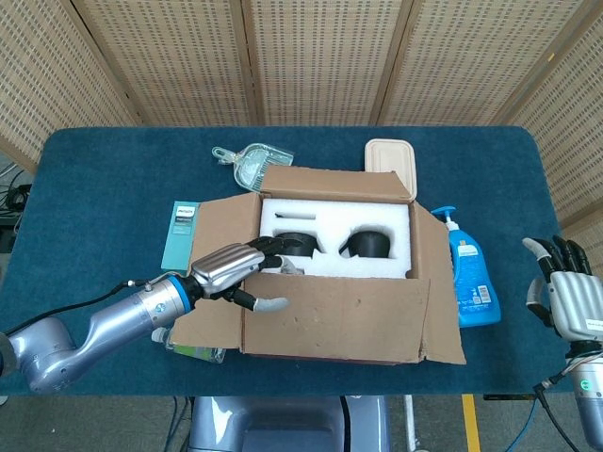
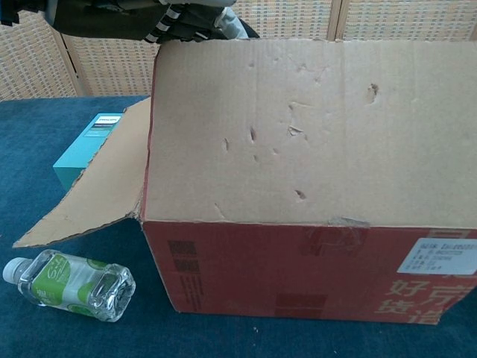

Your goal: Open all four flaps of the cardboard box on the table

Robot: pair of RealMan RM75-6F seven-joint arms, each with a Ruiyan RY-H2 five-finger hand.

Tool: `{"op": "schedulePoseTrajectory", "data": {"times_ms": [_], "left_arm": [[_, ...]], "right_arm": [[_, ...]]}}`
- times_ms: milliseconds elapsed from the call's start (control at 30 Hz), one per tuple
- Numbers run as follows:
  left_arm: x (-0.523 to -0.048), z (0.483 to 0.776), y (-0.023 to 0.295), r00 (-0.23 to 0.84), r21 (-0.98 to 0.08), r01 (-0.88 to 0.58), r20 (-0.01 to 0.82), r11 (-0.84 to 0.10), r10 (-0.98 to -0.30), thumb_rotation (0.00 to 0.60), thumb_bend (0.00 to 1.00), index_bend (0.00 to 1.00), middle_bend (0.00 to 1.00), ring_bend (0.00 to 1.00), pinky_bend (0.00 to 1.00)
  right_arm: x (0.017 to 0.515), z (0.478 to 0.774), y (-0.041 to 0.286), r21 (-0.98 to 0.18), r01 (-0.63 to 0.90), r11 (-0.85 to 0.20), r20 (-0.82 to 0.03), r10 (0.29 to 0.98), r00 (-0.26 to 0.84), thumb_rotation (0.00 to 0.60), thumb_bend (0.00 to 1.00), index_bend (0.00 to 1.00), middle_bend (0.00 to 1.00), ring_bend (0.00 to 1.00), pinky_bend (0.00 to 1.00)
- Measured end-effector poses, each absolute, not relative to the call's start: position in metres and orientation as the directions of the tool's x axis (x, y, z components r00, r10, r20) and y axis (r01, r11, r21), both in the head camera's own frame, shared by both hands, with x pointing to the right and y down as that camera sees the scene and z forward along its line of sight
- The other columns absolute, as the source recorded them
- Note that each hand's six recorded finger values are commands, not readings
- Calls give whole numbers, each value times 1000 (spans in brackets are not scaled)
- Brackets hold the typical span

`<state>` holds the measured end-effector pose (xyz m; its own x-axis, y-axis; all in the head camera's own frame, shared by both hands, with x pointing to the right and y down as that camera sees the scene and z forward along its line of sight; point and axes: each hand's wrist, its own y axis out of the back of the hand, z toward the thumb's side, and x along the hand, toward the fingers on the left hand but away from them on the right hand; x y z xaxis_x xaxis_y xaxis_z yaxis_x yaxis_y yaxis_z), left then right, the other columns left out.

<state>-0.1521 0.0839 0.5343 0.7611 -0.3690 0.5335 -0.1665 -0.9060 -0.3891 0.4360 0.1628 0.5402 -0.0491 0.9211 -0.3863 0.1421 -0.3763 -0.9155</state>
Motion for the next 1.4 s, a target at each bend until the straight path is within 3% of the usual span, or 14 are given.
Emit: {"op": "schedulePoseTrajectory", "data": {"times_ms": [567,1400], "left_arm": [[-166,514,90,829,-240,-248,449,-938,-334,149,247,317,39,0,0],[-182,491,128,926,0,-73,371,-997,-68,137,246,317,39,0,0]], "right_arm": [[426,543,160,-913,123,-389,-397,917,-44,600,825,132,158,0,19],[424,543,161,-911,127,-392,-400,916,-42,600,825,132,158,0,19]]}}
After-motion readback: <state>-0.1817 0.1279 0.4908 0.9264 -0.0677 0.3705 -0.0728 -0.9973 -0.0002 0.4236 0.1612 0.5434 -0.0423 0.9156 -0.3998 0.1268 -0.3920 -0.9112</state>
